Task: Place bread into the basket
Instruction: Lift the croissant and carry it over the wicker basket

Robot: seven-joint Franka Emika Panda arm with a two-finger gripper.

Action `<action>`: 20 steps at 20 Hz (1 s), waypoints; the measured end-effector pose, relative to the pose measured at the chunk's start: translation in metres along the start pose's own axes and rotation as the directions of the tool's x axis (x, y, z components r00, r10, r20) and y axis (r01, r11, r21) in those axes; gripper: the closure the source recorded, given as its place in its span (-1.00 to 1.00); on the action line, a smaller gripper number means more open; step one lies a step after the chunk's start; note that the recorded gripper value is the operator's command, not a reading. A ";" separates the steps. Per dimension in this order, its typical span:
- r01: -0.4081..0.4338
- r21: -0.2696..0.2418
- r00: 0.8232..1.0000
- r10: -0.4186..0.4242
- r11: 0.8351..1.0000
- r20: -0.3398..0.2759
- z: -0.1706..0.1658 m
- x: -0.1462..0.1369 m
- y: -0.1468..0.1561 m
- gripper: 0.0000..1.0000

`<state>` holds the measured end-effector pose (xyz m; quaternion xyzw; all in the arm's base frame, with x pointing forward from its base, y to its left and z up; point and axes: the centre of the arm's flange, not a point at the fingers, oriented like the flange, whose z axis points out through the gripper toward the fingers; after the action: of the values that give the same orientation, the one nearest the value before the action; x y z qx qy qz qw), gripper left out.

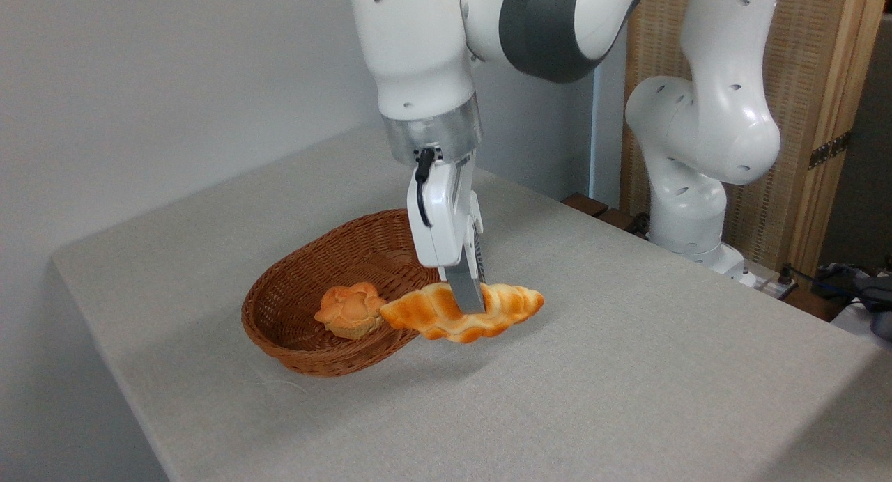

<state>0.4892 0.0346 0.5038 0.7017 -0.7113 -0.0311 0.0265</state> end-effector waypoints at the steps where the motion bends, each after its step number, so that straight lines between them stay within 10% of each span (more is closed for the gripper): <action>1: 0.001 0.000 1.000 -0.001 1.000 0.000 -0.003 0.000 0.000 0.73; 14: 0.175 0.000 0.977 -0.174 0.985 -0.127 -0.031 0.066 0.000 0.59; 20: 0.328 -0.029 0.927 -0.327 0.944 -0.184 -0.043 0.108 0.002 0.39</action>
<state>0.4897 -0.0741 0.5464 0.8103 -0.5787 0.0316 0.0867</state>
